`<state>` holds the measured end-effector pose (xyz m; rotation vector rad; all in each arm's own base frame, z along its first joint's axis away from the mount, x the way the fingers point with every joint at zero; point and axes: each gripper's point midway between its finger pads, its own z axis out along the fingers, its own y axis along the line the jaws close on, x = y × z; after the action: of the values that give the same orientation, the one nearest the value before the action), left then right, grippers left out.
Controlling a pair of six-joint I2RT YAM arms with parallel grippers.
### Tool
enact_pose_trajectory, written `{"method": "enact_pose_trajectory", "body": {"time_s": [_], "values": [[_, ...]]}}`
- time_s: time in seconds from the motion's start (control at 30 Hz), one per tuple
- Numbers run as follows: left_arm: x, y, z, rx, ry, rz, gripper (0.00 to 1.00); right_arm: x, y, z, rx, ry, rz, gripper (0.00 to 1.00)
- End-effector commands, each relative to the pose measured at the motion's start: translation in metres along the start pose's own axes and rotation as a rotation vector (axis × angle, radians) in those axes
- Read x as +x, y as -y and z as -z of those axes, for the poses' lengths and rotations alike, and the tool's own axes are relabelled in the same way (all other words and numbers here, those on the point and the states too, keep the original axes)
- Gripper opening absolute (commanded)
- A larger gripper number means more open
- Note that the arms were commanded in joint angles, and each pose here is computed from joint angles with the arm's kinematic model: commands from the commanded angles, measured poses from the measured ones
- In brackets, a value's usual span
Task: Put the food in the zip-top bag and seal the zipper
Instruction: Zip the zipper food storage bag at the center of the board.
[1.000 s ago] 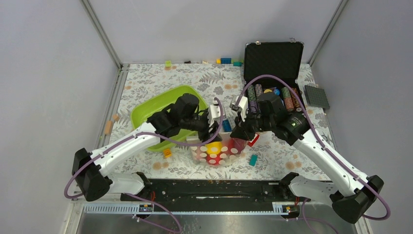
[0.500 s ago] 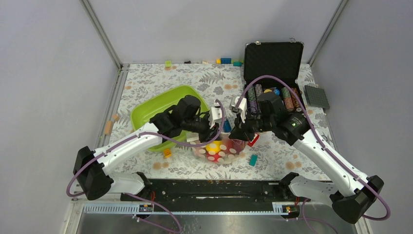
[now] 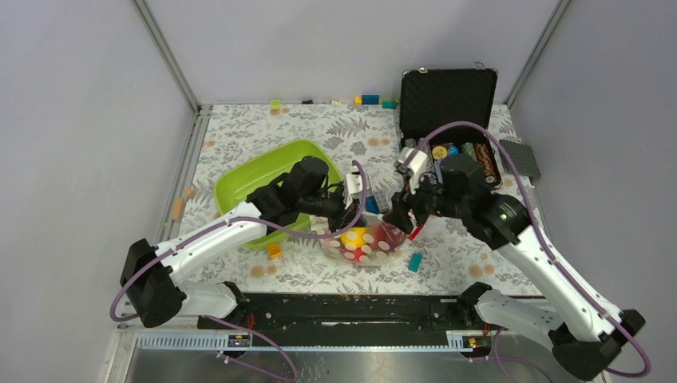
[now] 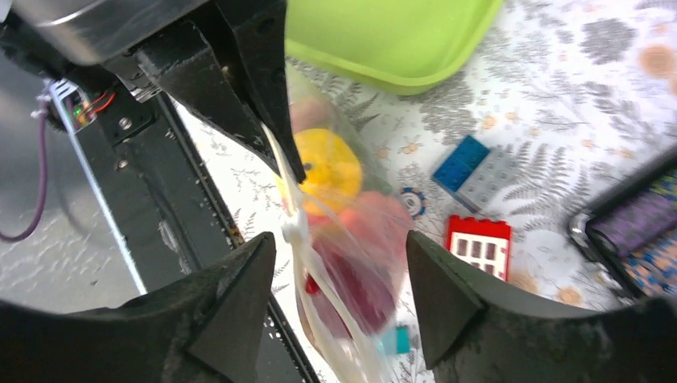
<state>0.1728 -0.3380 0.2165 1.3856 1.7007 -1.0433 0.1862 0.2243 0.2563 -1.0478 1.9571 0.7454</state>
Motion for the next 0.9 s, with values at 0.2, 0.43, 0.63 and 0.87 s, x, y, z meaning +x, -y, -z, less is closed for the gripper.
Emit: {"method": "enact_pose_trajectory", "body": {"time_s": [0.2, 0.43, 0.63, 0.87], "values": [[-0.031, 0.008, 0.012, -0.004, 0.118, -0.066, 0.00, 0.000, -0.005, 0.043, 0.095, 0.124, 0.028, 0.72], [-0.034, 0.014, 0.012, 0.035, 0.115, -0.045, 0.00, -0.031, -0.018, 0.022, -0.064, 0.156, 0.133, 0.71], [-0.035, 0.015, 0.011, 0.043, 0.107, -0.015, 0.00, -0.026, -0.020, 0.001, -0.155, 0.059, 0.153, 0.62], [-0.029, 0.011, 0.009, 0.018, 0.092, 0.004, 0.00, -0.024, -0.019, -0.003, -0.163, 0.044, 0.153, 0.21]]}}
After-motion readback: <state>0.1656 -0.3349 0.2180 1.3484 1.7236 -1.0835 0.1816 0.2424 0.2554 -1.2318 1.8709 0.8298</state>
